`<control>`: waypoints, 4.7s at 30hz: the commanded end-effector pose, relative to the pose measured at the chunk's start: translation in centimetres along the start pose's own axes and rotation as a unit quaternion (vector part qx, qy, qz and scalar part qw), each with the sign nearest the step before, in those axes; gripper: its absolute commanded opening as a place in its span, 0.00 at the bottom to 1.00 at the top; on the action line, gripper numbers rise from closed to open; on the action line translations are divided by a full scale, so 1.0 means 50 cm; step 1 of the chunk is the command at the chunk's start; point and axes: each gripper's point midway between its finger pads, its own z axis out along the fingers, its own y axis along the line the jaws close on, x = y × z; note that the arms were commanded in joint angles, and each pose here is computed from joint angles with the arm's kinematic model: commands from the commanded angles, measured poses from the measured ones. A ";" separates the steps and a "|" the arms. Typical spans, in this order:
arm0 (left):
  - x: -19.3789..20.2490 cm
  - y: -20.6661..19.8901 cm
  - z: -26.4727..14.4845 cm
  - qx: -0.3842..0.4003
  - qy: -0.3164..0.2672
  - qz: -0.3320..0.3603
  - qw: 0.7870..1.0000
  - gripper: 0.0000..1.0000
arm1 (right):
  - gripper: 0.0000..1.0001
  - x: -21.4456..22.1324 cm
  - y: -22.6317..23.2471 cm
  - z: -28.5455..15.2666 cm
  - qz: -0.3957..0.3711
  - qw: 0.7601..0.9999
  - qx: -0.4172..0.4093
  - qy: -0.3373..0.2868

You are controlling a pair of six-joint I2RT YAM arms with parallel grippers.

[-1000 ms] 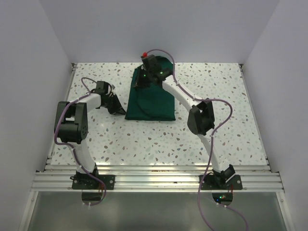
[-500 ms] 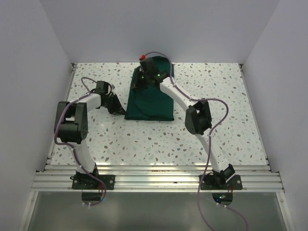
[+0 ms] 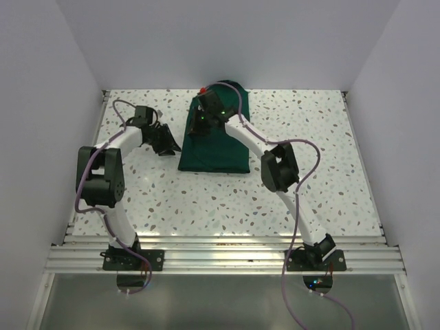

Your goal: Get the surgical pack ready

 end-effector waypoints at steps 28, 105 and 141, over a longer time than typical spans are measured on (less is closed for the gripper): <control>-0.060 -0.192 0.011 0.163 0.004 0.017 0.986 0.20 | 0.02 0.007 -0.040 -0.228 0.001 0.975 -0.195 0.104; -0.192 -0.081 0.209 0.138 -0.009 0.022 0.990 0.09 | 0.02 -0.069 -0.412 -0.113 0.108 0.988 -0.084 0.077; -0.085 -0.088 0.095 0.140 0.003 0.013 0.990 0.04 | 0.02 0.008 -0.360 -0.244 0.100 0.986 -0.086 0.099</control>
